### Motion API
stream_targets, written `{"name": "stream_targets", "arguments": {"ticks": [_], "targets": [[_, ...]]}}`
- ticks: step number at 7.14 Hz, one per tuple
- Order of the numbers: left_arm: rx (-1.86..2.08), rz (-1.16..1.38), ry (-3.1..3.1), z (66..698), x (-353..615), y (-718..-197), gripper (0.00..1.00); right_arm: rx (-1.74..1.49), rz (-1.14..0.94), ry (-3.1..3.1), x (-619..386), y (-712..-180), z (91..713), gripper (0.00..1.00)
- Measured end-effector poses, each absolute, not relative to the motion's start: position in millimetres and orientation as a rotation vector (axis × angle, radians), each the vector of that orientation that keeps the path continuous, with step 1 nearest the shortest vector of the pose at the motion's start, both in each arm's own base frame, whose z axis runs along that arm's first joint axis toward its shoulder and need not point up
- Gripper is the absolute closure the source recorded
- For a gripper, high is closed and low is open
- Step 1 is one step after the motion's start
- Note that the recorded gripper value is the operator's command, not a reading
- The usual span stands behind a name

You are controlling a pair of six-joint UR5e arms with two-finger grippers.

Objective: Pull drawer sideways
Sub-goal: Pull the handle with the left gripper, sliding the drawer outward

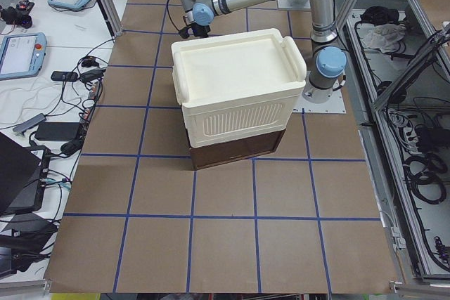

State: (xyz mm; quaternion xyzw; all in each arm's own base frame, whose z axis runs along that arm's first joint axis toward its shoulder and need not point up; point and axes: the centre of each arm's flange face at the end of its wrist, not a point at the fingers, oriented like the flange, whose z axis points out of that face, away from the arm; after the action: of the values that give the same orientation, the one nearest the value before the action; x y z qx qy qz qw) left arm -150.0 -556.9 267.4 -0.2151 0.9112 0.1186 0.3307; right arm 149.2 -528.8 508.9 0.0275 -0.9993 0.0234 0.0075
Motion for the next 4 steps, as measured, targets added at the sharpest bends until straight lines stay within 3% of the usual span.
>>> {"name": "stream_targets", "arguments": {"ticks": [1, 2, 3, 4], "targets": [[-0.565, 0.309, 2.383, 266.9, -151.5, -557.7, 0.41, 0.087, 0.073, -3.125, 149.3, -528.8, 508.9, 0.0], [-0.565, 0.305, 2.384, 268.0, -151.9, -558.0, 0.15, 0.087, 0.073, -3.126, 149.3, -528.8, 508.9, 0.0], [-0.562, 0.298, 2.387, 270.5, -152.0, -558.2, 0.0, 0.087, 0.073, -3.126, 149.3, -528.8, 508.9, 0.0], [-0.558, 0.293, 2.393, 273.4, -152.4, -558.3, 0.0, 0.086, 0.073, -3.125, 149.3, -528.8, 508.9, 0.0]]}}
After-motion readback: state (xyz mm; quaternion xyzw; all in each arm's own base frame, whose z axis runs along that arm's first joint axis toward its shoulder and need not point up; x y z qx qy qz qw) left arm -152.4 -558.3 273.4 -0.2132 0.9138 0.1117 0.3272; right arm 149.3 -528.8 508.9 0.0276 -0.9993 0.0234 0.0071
